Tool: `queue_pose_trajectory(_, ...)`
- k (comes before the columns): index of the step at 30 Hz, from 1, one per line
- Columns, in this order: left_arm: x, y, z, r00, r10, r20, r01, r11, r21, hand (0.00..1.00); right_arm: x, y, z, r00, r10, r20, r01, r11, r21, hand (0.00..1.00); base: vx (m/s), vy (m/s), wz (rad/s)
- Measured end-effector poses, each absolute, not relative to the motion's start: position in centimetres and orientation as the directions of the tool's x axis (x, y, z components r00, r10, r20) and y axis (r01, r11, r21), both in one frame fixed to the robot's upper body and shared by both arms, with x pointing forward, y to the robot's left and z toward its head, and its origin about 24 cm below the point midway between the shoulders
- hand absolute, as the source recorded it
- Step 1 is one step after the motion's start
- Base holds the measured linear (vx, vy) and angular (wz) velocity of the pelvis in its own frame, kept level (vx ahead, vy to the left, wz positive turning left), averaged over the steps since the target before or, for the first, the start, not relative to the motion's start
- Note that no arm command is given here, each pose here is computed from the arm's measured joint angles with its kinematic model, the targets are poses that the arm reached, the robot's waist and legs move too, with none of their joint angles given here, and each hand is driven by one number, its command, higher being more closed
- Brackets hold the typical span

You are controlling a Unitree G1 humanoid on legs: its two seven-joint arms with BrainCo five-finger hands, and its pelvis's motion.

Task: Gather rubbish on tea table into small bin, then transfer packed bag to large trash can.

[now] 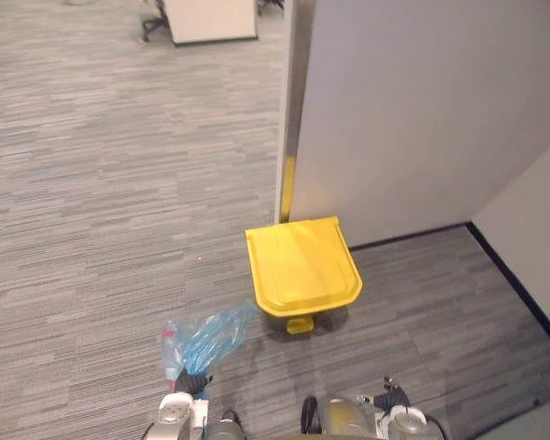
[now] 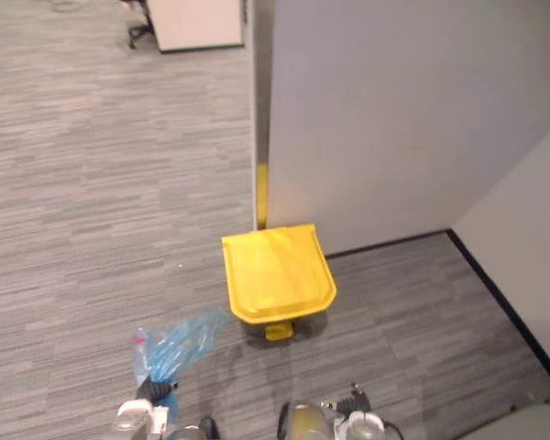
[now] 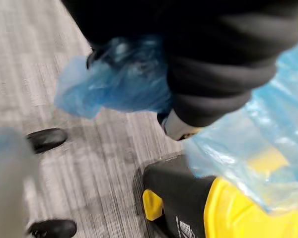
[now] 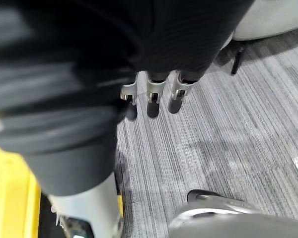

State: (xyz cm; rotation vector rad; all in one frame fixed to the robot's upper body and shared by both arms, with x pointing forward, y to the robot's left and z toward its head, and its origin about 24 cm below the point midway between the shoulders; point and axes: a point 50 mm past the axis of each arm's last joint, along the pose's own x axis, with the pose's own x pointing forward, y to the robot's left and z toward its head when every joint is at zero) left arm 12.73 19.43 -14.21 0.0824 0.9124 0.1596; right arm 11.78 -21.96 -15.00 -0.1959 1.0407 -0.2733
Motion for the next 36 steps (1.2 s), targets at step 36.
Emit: queue_pose_trajectory(36,14.3,19.7,-13.9,0.612,0.201,-0.765,-0.171,0.978,0.120,1.00,15.7,-21.4,-13.5,0.566,-0.329,-0.756,0.202,0.944,-0.260,0.00,0.04,-0.003,-0.02)
